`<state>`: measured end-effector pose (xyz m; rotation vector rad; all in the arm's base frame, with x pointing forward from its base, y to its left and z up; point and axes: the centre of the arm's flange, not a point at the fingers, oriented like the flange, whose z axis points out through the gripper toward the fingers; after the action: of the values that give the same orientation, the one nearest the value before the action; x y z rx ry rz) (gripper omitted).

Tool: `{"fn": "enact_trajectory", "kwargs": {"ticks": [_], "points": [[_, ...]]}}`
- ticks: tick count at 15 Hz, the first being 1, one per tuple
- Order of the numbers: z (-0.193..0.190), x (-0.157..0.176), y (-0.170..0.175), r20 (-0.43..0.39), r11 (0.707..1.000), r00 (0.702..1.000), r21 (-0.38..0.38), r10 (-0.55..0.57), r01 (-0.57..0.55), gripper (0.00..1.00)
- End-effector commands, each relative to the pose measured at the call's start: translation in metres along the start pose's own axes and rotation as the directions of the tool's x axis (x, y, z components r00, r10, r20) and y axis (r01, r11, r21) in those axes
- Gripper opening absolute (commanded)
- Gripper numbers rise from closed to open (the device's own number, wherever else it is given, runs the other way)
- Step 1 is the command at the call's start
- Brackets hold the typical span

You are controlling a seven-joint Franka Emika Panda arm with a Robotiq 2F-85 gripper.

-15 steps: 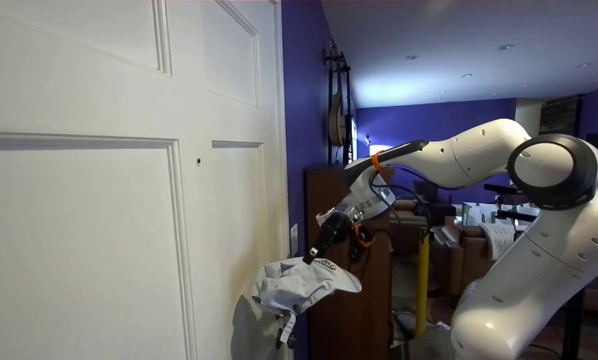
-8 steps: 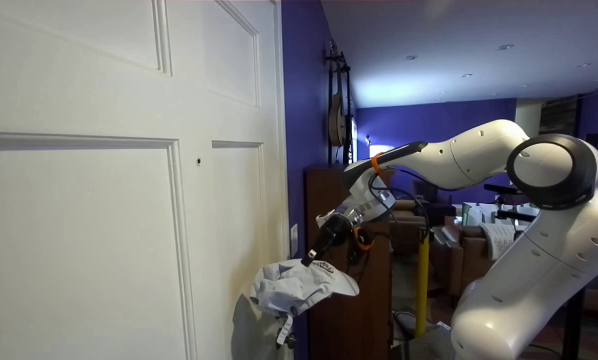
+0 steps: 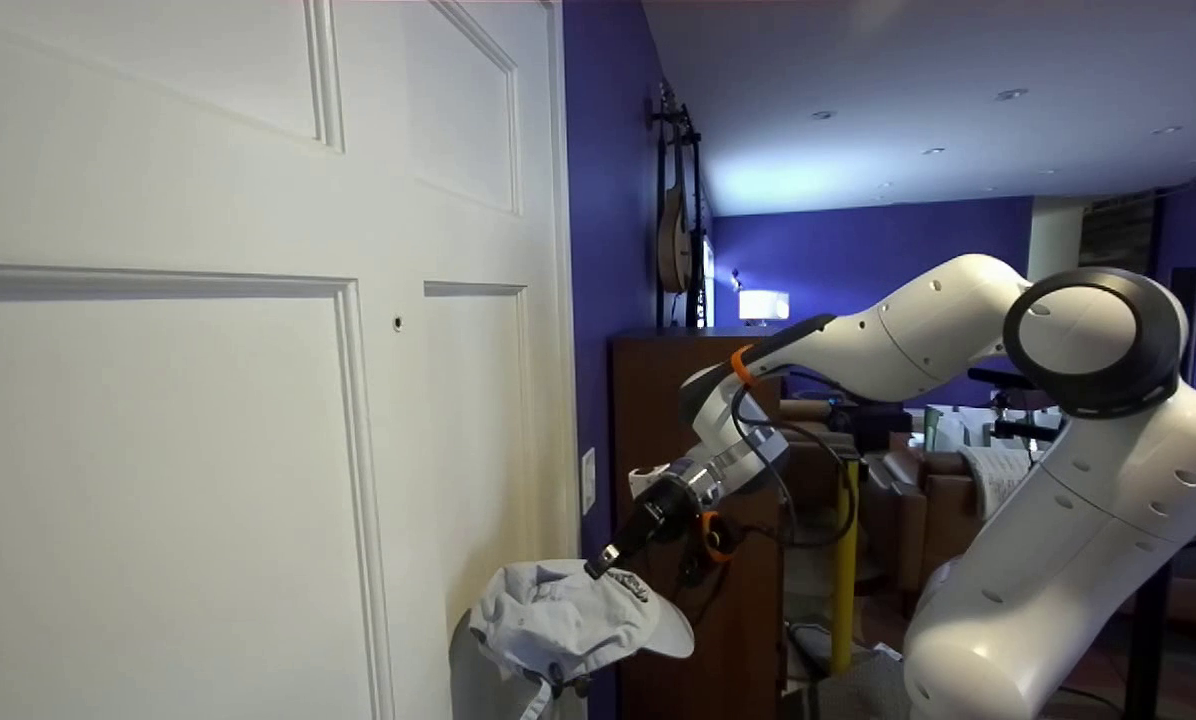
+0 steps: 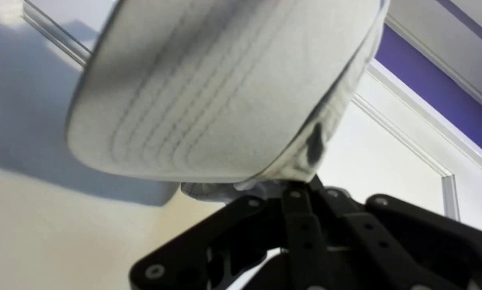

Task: Remove the white cap from the cabinet top and hang it on the door coat hanging hook

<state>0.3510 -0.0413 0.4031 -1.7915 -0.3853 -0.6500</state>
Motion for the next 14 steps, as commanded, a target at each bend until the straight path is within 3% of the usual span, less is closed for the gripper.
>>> {"fn": "enact_trajectory", "kwargs": {"ticks": [1, 10, 14], "points": [[0.031, -0.011, 0.016, -0.07, 0.996, 0.994, 0.029, -0.086, 0.088, 0.01], [0.094, -0.026, 0.062, -0.13, 0.963, 0.959, 0.066, -0.253, 0.263, 0.01], [0.104, -0.038, 0.089, -0.128, 0.964, 0.957, 0.018, -0.262, 0.266, 0.01]]}}
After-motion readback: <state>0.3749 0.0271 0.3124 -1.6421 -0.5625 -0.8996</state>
